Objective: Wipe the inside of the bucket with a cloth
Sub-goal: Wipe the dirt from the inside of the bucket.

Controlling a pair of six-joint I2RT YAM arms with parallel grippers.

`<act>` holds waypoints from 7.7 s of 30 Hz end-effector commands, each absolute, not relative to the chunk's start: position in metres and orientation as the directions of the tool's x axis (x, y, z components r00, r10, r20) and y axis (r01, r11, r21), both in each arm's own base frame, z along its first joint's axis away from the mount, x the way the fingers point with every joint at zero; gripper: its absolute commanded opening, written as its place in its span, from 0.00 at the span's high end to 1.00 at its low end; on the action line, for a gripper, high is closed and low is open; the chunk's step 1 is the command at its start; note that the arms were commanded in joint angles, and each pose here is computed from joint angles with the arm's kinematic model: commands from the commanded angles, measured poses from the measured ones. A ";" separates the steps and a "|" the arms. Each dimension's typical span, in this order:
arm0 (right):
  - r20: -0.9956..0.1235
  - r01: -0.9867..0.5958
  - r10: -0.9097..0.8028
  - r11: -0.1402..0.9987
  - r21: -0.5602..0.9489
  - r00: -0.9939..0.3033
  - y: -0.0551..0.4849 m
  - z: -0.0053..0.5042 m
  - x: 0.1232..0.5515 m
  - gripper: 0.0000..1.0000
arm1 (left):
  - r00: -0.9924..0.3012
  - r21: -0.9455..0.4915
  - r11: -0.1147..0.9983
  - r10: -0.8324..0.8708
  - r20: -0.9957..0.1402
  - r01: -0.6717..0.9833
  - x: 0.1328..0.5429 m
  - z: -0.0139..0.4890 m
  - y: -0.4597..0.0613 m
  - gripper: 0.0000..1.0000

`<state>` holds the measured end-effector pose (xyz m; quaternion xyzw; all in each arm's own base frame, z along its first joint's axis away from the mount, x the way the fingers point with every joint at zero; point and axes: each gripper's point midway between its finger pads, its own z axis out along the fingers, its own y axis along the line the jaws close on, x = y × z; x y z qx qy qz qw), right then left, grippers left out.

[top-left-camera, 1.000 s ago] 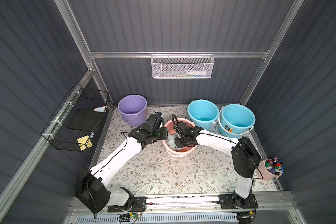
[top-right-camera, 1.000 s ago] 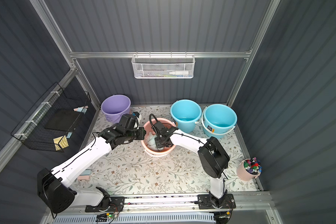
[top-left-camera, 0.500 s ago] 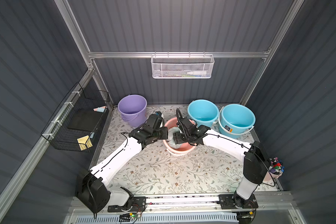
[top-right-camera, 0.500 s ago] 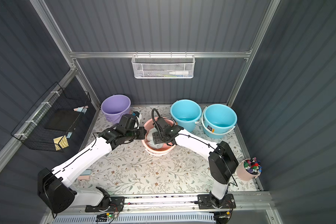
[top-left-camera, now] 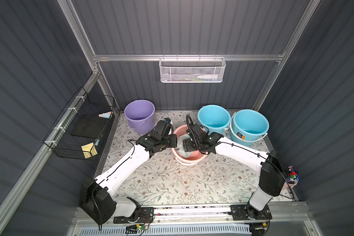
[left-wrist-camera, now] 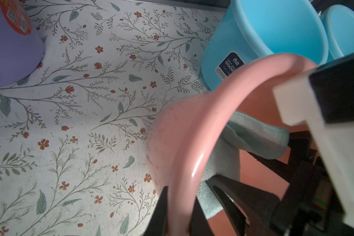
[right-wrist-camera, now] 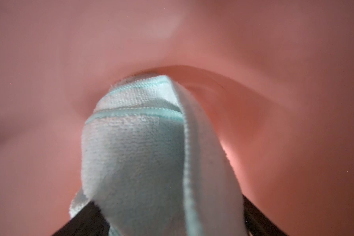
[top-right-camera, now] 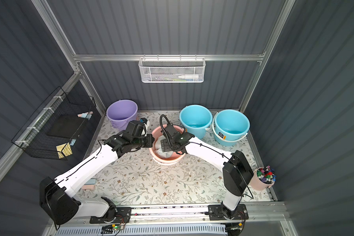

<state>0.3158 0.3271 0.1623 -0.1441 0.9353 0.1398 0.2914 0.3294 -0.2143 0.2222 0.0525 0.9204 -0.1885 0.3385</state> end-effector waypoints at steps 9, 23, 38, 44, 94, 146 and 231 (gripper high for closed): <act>-0.569 -0.359 -0.157 0.896 0.263 -0.807 0.363 0.124 0.332 0.05 | -0.750 -0.334 0.906 -0.028 -0.660 0.260 0.326 0.235 -0.220 1.00; -0.739 -0.291 -0.069 0.940 0.176 -0.670 0.362 0.101 0.381 0.43 | -0.753 -0.343 0.904 -0.037 -0.657 0.256 0.323 0.236 -0.219 1.00; -0.773 -0.396 -0.462 0.869 -0.296 -0.436 0.327 0.130 0.397 1.00 | -0.772 -0.294 0.937 -0.043 -0.634 0.190 0.326 0.218 -0.208 1.00; -0.482 -0.494 -0.764 0.645 -0.582 -0.429 0.290 0.114 0.384 1.00 | -0.768 -0.235 0.961 -0.042 -0.639 0.143 0.331 0.212 -0.196 1.00; -0.707 -0.629 -0.671 0.653 -0.422 -0.222 0.355 0.113 0.387 1.00 | -0.785 -0.252 0.943 0.014 -0.619 0.216 0.329 0.180 -0.210 1.00; -0.733 -0.815 -0.441 0.516 0.264 -0.517 0.383 0.113 0.299 1.00 | -0.784 -0.263 0.938 0.015 -0.621 0.226 0.329 0.187 -0.213 1.00; -0.797 -0.701 -0.543 0.676 -0.226 -0.266 0.343 0.130 0.337 1.00 | -0.772 -0.267 0.933 0.017 -0.636 0.240 0.323 0.201 -0.209 1.00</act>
